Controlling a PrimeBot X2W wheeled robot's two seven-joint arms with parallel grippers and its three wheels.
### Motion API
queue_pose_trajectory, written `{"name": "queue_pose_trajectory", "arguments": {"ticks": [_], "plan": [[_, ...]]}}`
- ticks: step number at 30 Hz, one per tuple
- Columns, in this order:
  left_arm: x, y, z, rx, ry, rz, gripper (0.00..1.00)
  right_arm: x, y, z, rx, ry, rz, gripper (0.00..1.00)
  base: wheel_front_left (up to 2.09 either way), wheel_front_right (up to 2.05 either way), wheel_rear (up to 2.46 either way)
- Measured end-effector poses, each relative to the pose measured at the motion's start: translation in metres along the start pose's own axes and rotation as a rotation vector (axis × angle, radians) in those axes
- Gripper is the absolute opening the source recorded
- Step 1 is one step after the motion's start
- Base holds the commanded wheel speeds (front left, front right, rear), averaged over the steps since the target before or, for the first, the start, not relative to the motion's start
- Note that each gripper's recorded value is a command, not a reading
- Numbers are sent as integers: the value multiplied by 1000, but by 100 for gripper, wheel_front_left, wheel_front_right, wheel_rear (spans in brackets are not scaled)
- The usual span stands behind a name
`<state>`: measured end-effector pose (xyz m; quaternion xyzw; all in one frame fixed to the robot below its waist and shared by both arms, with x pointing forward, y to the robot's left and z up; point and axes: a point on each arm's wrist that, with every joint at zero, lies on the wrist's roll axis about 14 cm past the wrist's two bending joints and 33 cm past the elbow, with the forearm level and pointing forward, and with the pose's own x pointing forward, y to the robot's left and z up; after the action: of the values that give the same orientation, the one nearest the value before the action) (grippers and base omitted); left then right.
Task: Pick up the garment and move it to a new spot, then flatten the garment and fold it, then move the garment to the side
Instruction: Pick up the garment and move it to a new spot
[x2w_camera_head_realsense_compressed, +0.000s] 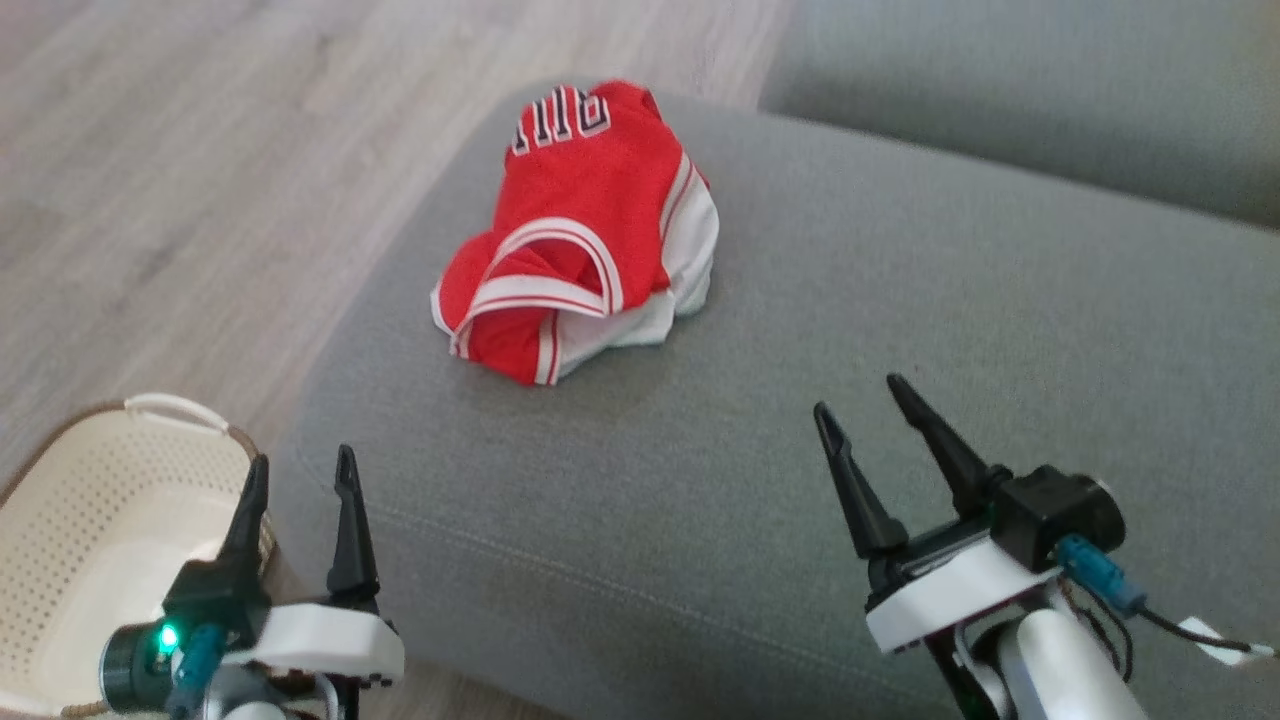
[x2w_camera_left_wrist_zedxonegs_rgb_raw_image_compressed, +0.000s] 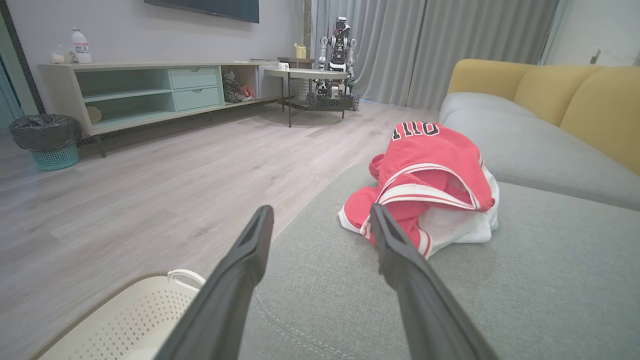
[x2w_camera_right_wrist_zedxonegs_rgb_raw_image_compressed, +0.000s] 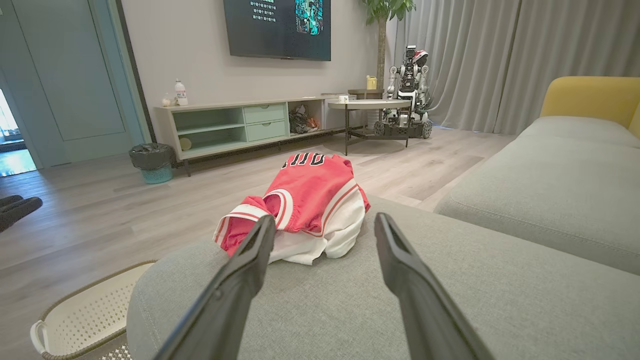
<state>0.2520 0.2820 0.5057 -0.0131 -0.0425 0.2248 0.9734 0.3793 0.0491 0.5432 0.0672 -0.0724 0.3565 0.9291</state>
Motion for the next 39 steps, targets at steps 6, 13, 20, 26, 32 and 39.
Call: {"name": "queue_pose_trajectory", "arguments": {"ticks": [6, 13, 20, 26, 32, 39], "plan": [[28, -9, -2, 25, 16, -33, 100, 9, -28, -10, -12, 5, -52, 100, 0, 0, 0], [89, -30, 5, -24, -12, -77, 100, 20, -72, -27, -47, 13, -132, 100, 0, 0, 0], [163, -85, -22, -20, 35, -231, 100, 25, -125, -49, -81, 27, -232, 100, 0, 0, 0], [220, -119, -54, 22, 157, -324, 100, 15, -150, -70, -87, 67, -287, 100, 0, 0, 0], [256, -153, -86, 57, 292, -392, 100, 6, -171, -80, -97, 88, -333, 100, 0, 0, 0], [275, -167, -128, 116, 442, -407, 100, -2, -185, -92, -99, 110, -365, 100, 0, 0, 0]]}}
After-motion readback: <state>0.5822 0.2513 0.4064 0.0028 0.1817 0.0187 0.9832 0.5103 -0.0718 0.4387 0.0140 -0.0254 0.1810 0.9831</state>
